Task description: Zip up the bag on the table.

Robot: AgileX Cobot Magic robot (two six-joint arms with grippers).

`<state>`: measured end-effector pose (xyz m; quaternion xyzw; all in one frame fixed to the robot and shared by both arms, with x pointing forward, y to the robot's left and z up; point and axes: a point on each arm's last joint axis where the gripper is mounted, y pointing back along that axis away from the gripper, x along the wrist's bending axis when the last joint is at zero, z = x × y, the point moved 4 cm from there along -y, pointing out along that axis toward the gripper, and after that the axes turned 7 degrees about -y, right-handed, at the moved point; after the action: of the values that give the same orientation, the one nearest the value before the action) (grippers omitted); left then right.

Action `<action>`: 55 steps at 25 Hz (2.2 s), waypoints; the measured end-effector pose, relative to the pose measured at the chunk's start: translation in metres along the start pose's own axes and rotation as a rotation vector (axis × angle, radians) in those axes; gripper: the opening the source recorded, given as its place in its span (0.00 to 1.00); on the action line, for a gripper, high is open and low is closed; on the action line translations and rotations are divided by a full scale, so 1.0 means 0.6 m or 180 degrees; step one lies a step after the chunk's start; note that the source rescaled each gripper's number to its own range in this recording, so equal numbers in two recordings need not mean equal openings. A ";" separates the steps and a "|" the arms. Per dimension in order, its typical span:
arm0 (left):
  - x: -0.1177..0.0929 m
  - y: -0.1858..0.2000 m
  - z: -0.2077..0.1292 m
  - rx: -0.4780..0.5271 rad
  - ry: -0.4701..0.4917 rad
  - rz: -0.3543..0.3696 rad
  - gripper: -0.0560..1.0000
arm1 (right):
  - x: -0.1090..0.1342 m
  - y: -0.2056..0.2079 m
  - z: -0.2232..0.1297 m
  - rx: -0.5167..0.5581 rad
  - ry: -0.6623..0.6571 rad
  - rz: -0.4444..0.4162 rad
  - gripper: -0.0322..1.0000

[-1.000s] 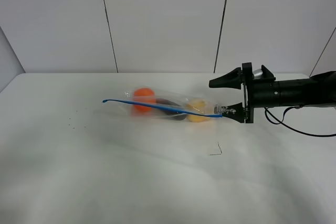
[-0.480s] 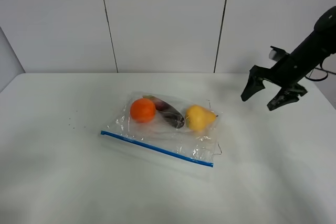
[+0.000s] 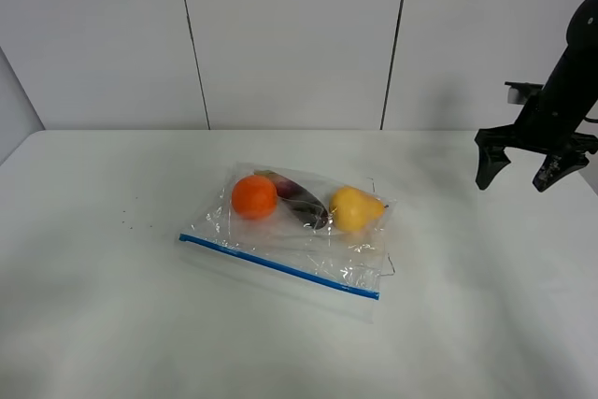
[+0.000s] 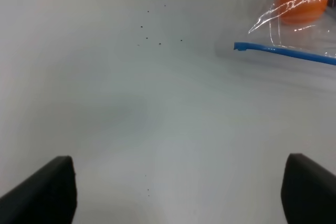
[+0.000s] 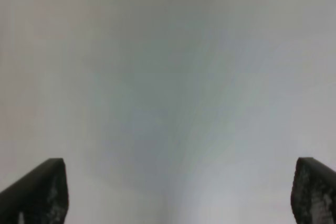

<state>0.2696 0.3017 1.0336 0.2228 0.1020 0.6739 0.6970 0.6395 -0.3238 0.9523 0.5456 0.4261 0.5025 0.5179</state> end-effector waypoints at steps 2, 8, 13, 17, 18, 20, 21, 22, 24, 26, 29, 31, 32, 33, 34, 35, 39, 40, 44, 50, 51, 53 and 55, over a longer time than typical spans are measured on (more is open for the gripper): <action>0.000 0.000 0.000 0.0000 0.0000 0.0000 1.00 | 0.000 0.006 -0.013 0.0012 0.0000 -0.0003 0.94; 0.000 0.000 0.000 0.0000 0.0000 0.0000 1.00 | -0.002 0.030 -0.090 0.0114 0.0016 -0.0029 0.94; 0.000 0.000 0.000 0.0000 0.0000 0.0000 1.00 | -0.004 0.049 -0.189 0.0192 -0.0007 -0.0032 0.94; 0.000 0.000 0.000 0.0000 0.0000 0.0000 1.00 | -0.008 0.051 -0.284 0.0262 -0.0020 -0.0035 0.94; 0.000 0.000 0.000 0.0000 0.0000 0.0000 1.00 | -0.009 0.051 -0.309 0.0266 -0.0021 -0.0035 0.94; 0.000 0.000 0.000 0.0000 0.0000 0.0000 1.00 | -0.011 0.049 -0.350 0.0215 -0.0022 -0.0035 0.94; 0.000 0.000 0.000 0.0000 0.0000 0.0000 1.00 | -0.012 0.049 -0.367 0.0128 -0.0018 -0.0037 0.94; 0.000 0.000 0.000 0.0000 0.0000 0.0000 1.00 | -0.013 0.049 -0.383 0.0012 -0.0010 -0.0042 0.94; 0.000 0.000 0.000 0.0000 0.0000 0.0000 1.00 | -0.015 0.052 -0.406 -0.0251 0.0004 -0.0054 0.94; 0.000 0.000 0.000 0.0000 0.0000 0.0000 1.00 | -0.017 0.059 -0.428 -0.0536 0.0014 -0.0057 0.94; 0.000 0.000 0.000 0.0000 0.0000 0.0000 1.00 | -0.018 0.076 -0.457 -0.1049 0.0050 -0.0062 0.94; 0.000 0.000 0.000 0.0000 0.0000 0.0000 1.00 | -0.021 0.083 -0.476 -0.1316 0.0051 -0.0085 0.94; 0.000 0.000 0.000 0.0000 0.0000 0.0000 1.00 | -0.023 0.094 -0.490 -0.1559 0.0014 -0.0095 0.94; 0.000 0.000 0.000 0.0000 0.0000 0.0000 1.00 | -0.024 0.101 -0.497 -0.1686 0.0000 -0.0105 0.94; 0.000 0.000 0.000 0.0000 0.0000 0.0000 1.00 | -0.024 0.107 -0.502 -0.1812 -0.0001 -0.0109 0.94; 0.000 0.000 0.000 0.0000 0.0000 0.0000 1.00 | -0.025 0.113 -0.508 -0.1913 0.0000 -0.0112 0.94; 0.000 0.000 0.000 0.0000 0.0000 0.0000 1.00 | -0.025 0.124 -0.521 -0.2147 0.0015 -0.0102 0.94; 0.000 0.000 0.000 0.0000 0.0000 0.0000 1.00 | -0.025 0.126 -0.523 -0.2178 0.0017 -0.0099 0.94; 0.000 0.000 0.000 0.0000 0.0000 0.0000 1.00 | -0.019 0.128 -0.529 -0.2248 0.0134 -0.0040 0.94; 0.000 0.000 0.000 0.0000 0.0000 0.0000 1.00 | -0.012 0.139 -0.547 -0.2507 0.0343 0.0076 0.94; 0.000 0.000 0.000 0.0000 0.0000 0.0000 1.00 | -0.012 0.142 -0.552 -0.2579 0.0347 0.0085 0.94; 0.000 0.000 0.000 0.0000 0.0000 0.0000 1.00 | -0.013 0.148 -0.563 -0.2744 0.0355 0.0106 0.94; 0.000 0.000 0.000 0.0000 0.0000 0.0000 1.00 | -0.014 0.154 -0.576 -0.2935 0.0363 0.0132 0.94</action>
<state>0.2696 0.3017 1.0336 0.2228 0.1020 0.6739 0.6970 0.2915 -0.2944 1.0291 0.2383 0.1751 0.6789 0.6720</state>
